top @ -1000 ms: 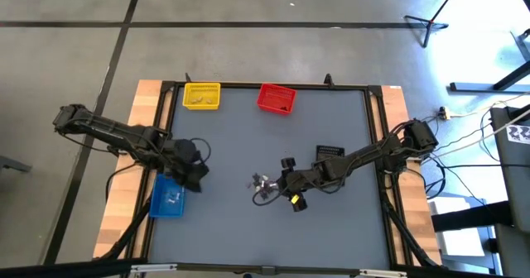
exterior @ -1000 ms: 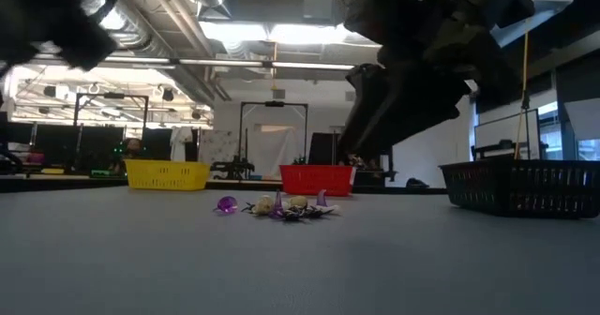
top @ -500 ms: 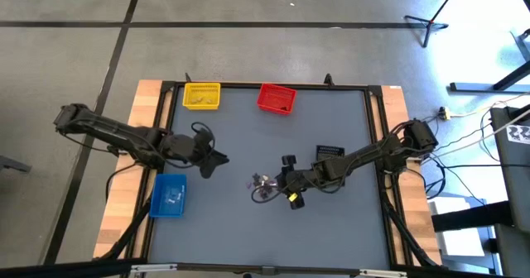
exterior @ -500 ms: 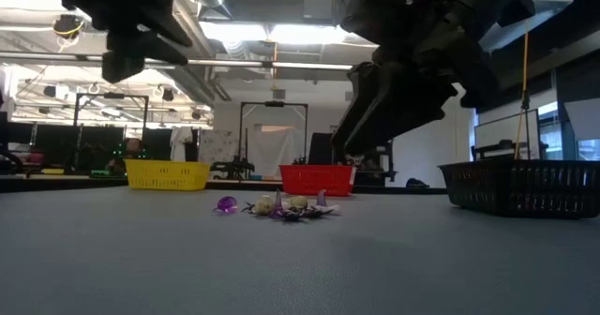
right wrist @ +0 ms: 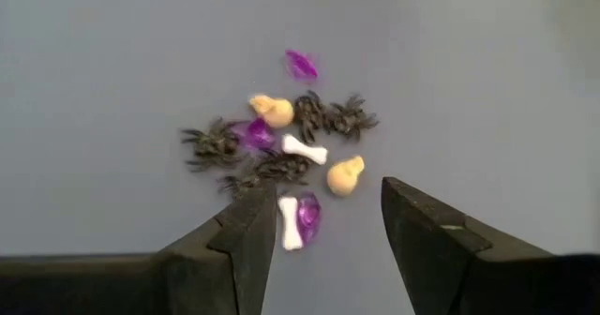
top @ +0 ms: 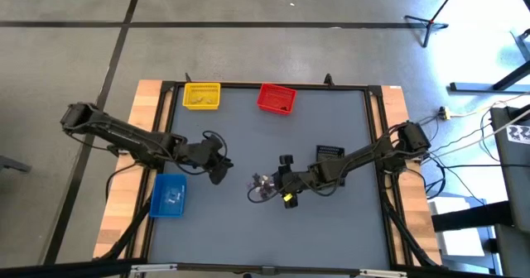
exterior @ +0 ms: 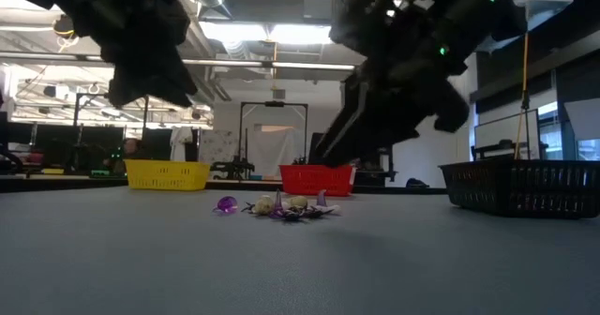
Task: Sort Halloween decoration
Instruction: Put the purple hat toy into the black bin
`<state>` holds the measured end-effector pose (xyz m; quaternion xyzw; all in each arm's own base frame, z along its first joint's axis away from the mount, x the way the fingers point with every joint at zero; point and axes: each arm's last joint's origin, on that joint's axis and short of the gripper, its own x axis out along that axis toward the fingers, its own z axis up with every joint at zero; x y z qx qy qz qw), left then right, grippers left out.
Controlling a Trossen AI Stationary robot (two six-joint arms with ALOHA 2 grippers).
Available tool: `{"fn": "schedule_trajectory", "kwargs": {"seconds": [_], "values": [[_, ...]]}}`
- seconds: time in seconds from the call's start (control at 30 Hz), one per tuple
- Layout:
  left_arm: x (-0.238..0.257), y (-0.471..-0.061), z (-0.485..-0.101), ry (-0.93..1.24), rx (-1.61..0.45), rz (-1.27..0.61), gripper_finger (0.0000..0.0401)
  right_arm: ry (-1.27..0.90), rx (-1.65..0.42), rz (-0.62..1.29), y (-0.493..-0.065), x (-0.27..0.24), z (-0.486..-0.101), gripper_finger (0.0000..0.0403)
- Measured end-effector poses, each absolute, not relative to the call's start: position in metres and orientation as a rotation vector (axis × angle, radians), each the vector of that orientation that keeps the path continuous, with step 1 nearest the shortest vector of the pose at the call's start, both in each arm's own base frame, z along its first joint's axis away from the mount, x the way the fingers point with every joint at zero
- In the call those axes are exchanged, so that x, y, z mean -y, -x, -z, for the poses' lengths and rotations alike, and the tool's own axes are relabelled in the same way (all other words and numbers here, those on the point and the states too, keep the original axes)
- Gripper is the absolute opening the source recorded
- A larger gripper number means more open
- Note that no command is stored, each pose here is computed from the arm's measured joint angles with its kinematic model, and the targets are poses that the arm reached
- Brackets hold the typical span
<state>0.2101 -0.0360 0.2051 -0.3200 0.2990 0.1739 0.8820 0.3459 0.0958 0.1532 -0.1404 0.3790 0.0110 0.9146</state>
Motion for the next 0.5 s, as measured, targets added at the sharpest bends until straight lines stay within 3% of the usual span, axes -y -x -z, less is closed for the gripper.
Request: {"fn": "schedule_trajectory", "kwargs": {"seconds": [0.5], "values": [[0.041,-0.225,-0.193,0.642,-0.631,-0.35,0.0099,0.249,-0.821,-0.062,-0.35,-0.086,-0.142,0.0193]]}}
